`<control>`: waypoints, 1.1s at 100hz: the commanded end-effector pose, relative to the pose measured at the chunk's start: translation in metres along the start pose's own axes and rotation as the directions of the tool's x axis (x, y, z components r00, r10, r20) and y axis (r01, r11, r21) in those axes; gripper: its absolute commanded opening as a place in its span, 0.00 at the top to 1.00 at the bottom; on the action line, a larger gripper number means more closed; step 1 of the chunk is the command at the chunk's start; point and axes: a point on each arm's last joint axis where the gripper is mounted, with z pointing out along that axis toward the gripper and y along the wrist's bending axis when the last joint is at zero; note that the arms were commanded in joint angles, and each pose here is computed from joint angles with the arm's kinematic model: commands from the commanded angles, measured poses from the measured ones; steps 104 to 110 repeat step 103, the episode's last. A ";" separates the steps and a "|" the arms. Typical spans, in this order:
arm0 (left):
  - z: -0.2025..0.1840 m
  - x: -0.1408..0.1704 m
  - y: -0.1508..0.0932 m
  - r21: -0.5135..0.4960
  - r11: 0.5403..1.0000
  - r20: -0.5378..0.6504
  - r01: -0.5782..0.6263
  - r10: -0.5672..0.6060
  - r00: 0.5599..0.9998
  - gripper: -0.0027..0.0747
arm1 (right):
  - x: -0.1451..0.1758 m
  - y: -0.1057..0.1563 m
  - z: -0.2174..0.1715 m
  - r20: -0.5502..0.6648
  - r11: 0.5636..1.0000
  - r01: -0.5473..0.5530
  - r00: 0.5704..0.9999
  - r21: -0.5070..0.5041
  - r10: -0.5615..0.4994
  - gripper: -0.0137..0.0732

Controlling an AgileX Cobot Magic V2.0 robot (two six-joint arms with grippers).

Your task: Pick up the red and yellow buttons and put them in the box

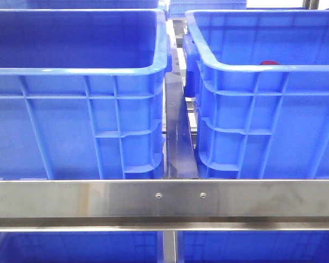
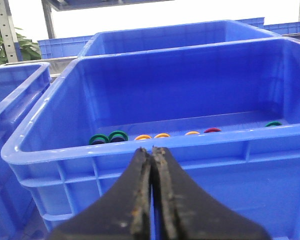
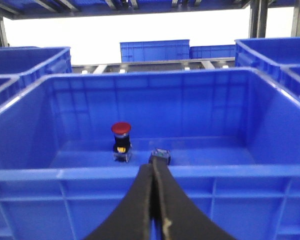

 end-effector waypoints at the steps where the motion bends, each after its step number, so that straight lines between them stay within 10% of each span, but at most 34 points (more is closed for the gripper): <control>1: -0.002 0.005 -0.001 0.004 1.000 0.070 0.012 -0.012 0.997 0.99 | -0.012 0.001 -0.003 0.139 1.000 0.006 0.990 -0.014 -0.004 0.91; 110: -0.002 0.005 -0.001 0.004 1.000 0.070 0.012 -0.012 0.997 0.99 | -0.009 0.001 -0.003 0.147 1.000 -0.002 0.989 -0.017 0.005 0.91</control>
